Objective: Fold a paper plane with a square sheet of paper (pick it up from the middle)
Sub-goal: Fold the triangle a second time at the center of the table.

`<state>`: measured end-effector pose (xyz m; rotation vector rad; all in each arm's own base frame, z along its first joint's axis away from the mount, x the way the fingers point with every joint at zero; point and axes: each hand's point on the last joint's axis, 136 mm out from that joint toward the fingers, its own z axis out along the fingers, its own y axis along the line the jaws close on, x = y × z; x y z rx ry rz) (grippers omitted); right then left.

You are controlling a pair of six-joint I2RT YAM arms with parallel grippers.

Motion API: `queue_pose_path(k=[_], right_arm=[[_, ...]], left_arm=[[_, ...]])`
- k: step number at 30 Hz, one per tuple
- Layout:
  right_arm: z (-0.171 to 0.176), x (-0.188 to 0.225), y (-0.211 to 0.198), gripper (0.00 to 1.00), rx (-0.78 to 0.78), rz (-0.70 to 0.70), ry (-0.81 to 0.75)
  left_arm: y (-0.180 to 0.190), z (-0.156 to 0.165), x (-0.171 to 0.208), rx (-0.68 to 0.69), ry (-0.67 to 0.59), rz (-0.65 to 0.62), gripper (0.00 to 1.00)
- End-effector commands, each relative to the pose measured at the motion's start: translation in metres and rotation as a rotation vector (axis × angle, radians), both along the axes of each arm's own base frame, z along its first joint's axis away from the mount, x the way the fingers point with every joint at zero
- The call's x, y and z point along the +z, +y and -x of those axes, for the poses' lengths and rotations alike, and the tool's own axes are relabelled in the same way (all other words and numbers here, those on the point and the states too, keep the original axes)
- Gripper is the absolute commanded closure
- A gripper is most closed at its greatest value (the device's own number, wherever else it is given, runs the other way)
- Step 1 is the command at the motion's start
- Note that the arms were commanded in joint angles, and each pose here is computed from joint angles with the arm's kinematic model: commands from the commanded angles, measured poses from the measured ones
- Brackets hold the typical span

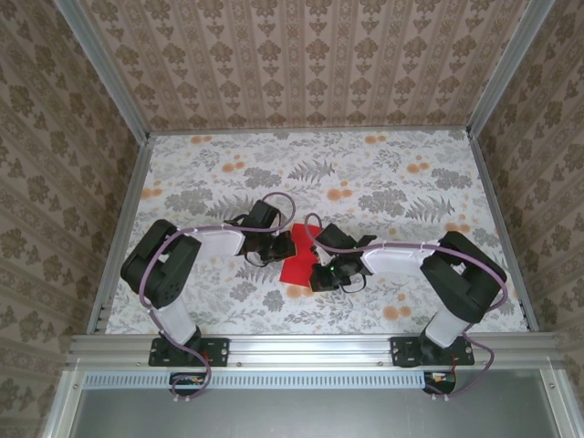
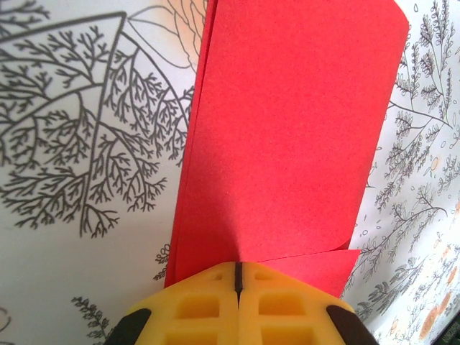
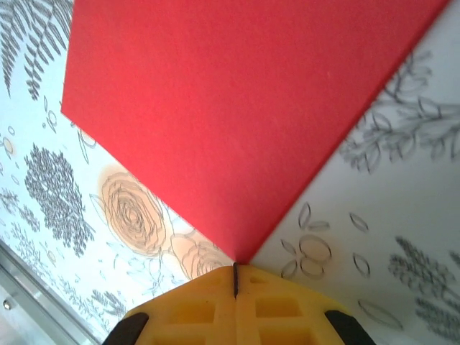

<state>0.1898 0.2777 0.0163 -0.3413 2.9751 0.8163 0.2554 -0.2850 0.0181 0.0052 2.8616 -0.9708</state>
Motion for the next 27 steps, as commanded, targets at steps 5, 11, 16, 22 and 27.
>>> queue_pose_path(k=[5,11,16,22,27], right_arm=[[-0.036,0.039,-0.015,0.79,-0.142,-0.021,-0.148],[-0.075,0.049,-0.028,0.59,-0.278,-0.058,-0.212],[-0.089,0.046,-0.021,0.54,-0.239,-0.075,-0.217],[-0.1,0.032,-0.01,0.53,-0.195,-0.089,-0.179],[-0.099,0.025,0.003,0.59,-0.16,-0.141,-0.137]], left_arm=[[0.009,0.003,0.01,0.015,-0.005,-0.002,0.9],[0.012,-0.008,0.063,0.065,-0.131,0.054,0.67],[0.038,-0.002,0.065,0.153,-0.16,0.02,0.55],[0.046,0.008,0.059,0.194,-0.136,0.06,0.44],[0.04,0.013,0.054,0.19,-0.105,0.109,0.43]])
